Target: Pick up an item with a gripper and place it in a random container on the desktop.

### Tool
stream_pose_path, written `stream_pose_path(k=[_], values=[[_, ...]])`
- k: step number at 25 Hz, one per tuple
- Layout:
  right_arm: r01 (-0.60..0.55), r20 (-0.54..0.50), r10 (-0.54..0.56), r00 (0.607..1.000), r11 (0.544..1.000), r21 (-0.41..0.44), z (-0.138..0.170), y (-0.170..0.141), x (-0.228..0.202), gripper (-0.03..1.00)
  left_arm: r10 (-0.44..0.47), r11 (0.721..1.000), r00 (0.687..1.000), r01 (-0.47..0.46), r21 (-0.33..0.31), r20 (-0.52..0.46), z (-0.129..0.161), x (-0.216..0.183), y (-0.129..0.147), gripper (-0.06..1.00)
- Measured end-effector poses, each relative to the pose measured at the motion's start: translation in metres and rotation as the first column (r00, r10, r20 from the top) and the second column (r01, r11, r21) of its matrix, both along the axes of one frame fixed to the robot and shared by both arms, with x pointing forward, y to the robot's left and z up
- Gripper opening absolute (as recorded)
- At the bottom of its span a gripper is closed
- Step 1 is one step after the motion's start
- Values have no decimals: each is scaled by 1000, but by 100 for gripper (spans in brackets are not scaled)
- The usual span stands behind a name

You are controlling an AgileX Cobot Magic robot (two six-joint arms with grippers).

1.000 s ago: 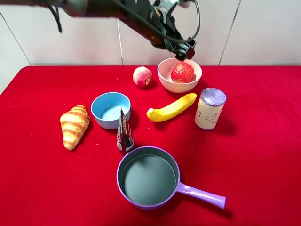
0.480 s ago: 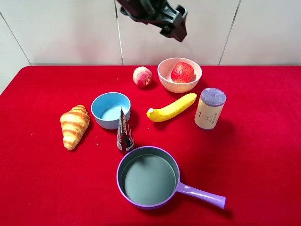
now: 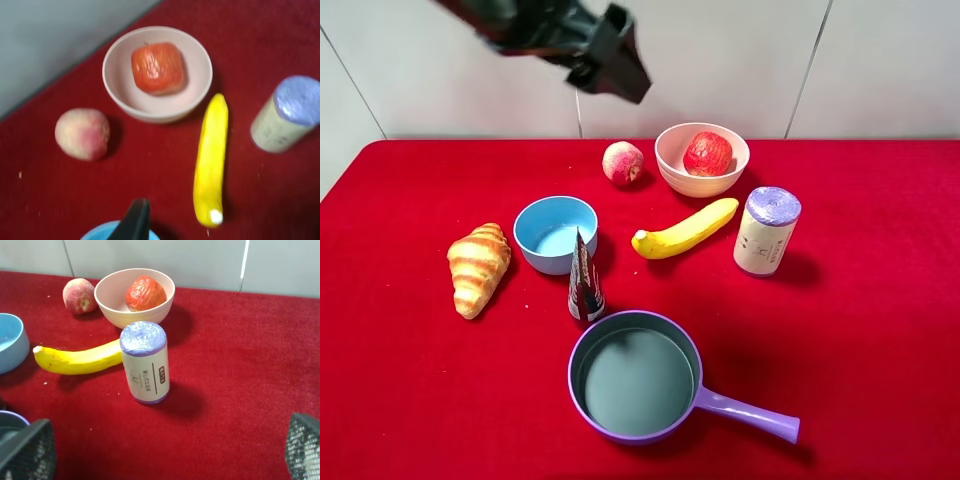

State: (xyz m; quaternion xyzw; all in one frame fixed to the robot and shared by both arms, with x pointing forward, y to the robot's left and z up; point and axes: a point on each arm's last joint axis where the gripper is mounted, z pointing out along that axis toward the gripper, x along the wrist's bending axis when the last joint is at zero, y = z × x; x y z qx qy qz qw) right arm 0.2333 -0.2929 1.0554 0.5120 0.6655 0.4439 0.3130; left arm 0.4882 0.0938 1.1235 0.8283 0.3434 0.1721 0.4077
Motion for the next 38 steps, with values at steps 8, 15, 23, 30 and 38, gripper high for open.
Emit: stream_pose_path(k=[8,15,23,30,38], values=[[0,0,0,1000,1000,0,0,0,0,69,51,998,997,-52,-31,-51,-11,-52,42,99],[0,0,0,1000,1000,1,0,0,0,69,94,995,990,-97,-26,-105,-38,-95,78,99],[-1,0,1,1000,1000,1,0,0,0,69,90,993,968,-70,92,-235,-69,-146,115,99],[-1,0,1,1000,1000,1,0,0,0,69,124,987,952,-90,131,-280,-77,-175,143,99],[-1,0,1,1000,1000,1,0,0,0,69,261,959,944,-230,166,-201,-82,-193,174,99]])
